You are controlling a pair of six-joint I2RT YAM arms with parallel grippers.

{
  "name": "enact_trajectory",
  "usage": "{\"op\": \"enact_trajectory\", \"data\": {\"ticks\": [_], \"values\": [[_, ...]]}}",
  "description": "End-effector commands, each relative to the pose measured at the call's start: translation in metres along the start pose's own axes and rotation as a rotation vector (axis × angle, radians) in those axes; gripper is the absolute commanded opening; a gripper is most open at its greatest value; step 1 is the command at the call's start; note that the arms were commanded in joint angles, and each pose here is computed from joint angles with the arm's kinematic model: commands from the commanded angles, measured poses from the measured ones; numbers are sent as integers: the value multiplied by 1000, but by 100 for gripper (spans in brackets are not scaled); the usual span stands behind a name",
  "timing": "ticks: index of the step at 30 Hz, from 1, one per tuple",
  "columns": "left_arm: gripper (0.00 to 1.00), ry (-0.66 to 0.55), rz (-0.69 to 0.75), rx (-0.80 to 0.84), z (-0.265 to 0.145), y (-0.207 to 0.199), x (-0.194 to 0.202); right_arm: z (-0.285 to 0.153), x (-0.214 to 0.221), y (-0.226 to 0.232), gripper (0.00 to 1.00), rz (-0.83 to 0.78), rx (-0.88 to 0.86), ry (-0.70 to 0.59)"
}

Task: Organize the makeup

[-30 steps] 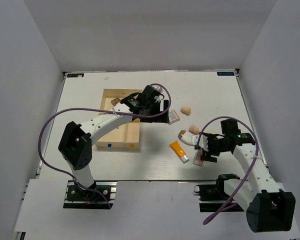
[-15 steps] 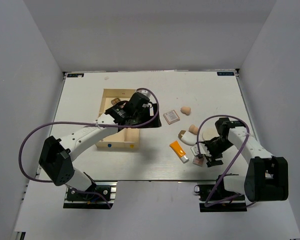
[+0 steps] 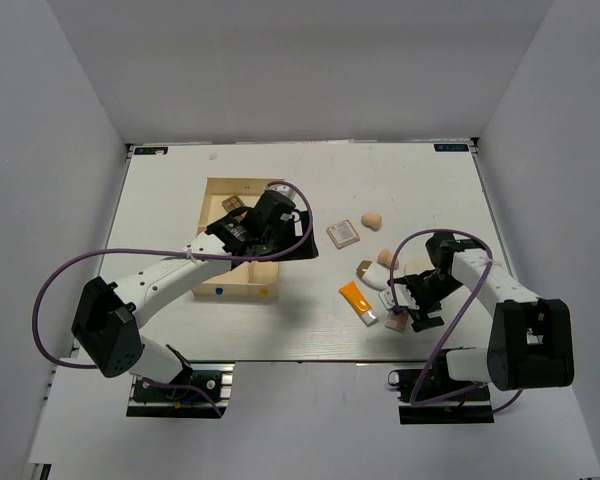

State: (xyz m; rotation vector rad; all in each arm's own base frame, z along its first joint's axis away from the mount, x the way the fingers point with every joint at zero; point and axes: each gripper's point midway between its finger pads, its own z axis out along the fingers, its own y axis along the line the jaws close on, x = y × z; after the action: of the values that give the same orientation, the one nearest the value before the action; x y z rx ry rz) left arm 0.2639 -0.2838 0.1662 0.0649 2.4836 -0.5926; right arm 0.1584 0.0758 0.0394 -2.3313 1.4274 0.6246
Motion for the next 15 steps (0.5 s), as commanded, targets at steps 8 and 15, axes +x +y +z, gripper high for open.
{"op": "enact_trajectory", "data": {"ticks": [8,15], "values": [[98,-23,0,21,-2,-8,-7,4,-5,-50,89,-561,34,4],[98,-15,0,14,2,-8,-7,12,0,-55,89,-577,0,10]]}}
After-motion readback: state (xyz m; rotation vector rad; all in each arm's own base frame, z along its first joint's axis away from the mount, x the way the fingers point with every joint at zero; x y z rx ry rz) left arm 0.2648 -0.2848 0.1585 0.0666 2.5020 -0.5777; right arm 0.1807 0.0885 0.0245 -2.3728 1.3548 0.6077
